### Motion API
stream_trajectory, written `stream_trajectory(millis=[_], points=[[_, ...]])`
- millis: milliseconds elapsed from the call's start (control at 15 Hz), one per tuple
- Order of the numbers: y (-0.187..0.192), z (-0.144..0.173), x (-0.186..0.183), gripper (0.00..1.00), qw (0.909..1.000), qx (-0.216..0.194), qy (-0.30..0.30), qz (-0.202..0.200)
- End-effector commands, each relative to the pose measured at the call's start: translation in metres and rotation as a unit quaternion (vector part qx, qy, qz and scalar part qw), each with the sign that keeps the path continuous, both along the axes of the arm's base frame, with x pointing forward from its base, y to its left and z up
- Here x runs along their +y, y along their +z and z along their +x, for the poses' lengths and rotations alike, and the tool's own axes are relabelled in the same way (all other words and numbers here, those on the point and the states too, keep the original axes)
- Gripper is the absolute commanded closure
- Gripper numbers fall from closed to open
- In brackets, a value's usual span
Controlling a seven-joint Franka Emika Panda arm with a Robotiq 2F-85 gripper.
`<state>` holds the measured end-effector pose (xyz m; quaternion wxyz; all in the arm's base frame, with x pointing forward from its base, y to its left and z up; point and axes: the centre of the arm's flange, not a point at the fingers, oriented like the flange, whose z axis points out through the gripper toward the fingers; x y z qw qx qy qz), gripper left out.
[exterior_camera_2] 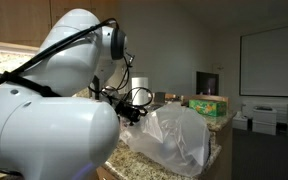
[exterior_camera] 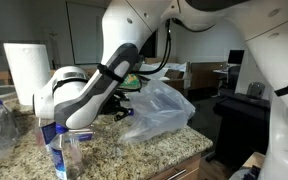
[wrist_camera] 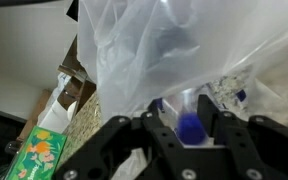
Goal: Put the water bottles inside the plastic bag
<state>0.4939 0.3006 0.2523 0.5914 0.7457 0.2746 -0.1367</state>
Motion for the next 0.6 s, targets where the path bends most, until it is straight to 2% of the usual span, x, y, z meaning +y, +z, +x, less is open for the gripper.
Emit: stream_trajectory(millis=[0,200,267,533], points=[[0.01,0.007,-0.005,0.23,0.9994,-0.025,-0.022,-0.009],[0.019,0.014,-0.005,0.05,0.9987,-0.04,-0.033,0.002],[0.026,0.018,-0.004,0.01,0.9979,-0.046,-0.042,0.017],[0.058,0.036,0.002,0.0,0.9889,-0.041,-0.094,0.107]])
